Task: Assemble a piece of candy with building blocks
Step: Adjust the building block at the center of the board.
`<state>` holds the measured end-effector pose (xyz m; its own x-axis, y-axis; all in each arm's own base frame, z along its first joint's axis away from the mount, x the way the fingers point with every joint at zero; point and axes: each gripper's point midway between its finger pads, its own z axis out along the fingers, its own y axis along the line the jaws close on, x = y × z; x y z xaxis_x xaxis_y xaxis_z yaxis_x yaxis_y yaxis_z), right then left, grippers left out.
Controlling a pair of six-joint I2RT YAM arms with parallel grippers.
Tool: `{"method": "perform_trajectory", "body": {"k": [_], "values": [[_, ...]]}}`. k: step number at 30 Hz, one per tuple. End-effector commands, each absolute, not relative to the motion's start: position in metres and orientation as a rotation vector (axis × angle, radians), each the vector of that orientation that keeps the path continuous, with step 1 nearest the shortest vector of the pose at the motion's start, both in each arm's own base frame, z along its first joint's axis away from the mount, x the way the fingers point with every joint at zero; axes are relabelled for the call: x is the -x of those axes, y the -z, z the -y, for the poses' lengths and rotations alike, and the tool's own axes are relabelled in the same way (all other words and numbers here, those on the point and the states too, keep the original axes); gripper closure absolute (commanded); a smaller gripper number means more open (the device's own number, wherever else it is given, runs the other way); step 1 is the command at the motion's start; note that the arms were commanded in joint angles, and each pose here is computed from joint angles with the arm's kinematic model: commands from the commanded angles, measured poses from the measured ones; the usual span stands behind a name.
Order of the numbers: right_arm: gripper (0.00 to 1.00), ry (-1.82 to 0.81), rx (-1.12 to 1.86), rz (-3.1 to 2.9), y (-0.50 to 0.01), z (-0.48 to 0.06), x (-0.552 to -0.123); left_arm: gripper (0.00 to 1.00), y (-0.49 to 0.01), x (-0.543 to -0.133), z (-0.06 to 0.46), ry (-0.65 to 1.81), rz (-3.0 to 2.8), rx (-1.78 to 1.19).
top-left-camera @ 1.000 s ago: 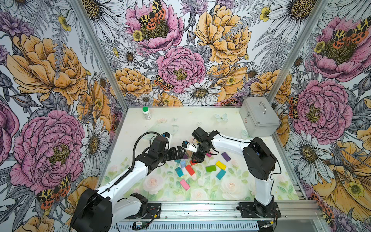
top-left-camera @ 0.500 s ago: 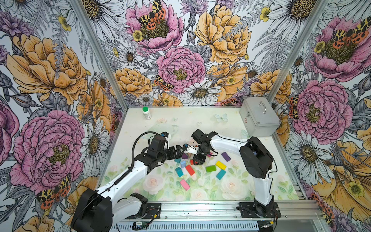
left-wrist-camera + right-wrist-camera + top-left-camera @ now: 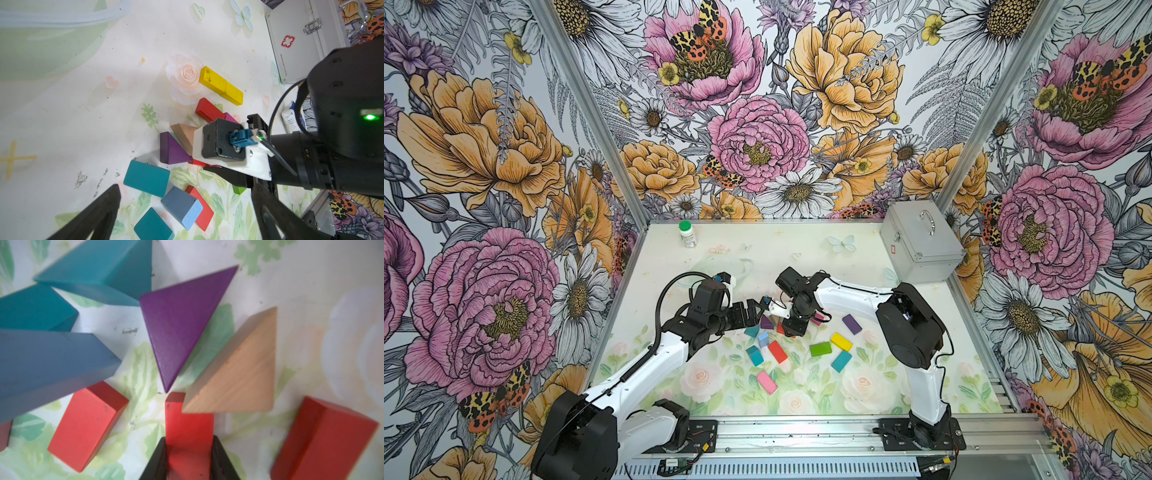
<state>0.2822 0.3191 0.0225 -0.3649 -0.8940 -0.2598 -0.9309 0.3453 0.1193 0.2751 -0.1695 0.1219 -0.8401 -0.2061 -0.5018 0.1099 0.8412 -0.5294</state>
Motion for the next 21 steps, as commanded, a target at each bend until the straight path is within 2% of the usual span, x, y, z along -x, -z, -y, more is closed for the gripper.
{"method": "perform_trajectory", "body": {"k": [1, 6, 13, 21], "values": [[0.8, -0.33, 1.643, -2.519, -0.006, -0.315, -0.288, 0.01, -0.134, -0.278, 0.171, 0.78, -2.431, 0.068], [0.75, -0.33, 1.638, -2.511, -0.009, -0.316, -0.291, 0.01, -0.136, -0.28, 0.171, 0.784, -2.427, 0.066], [0.57, -0.376, 1.605, -2.451, -0.04, -0.32, -0.292, 0.01, -0.138, -0.284, 0.172, 0.786, -2.426, 0.062], [0.52, -0.39, 1.541, -2.464, -0.064, -0.293, -0.27, 0.01, -0.137, -0.284, 0.173, 0.789, -2.433, 0.054]]}}
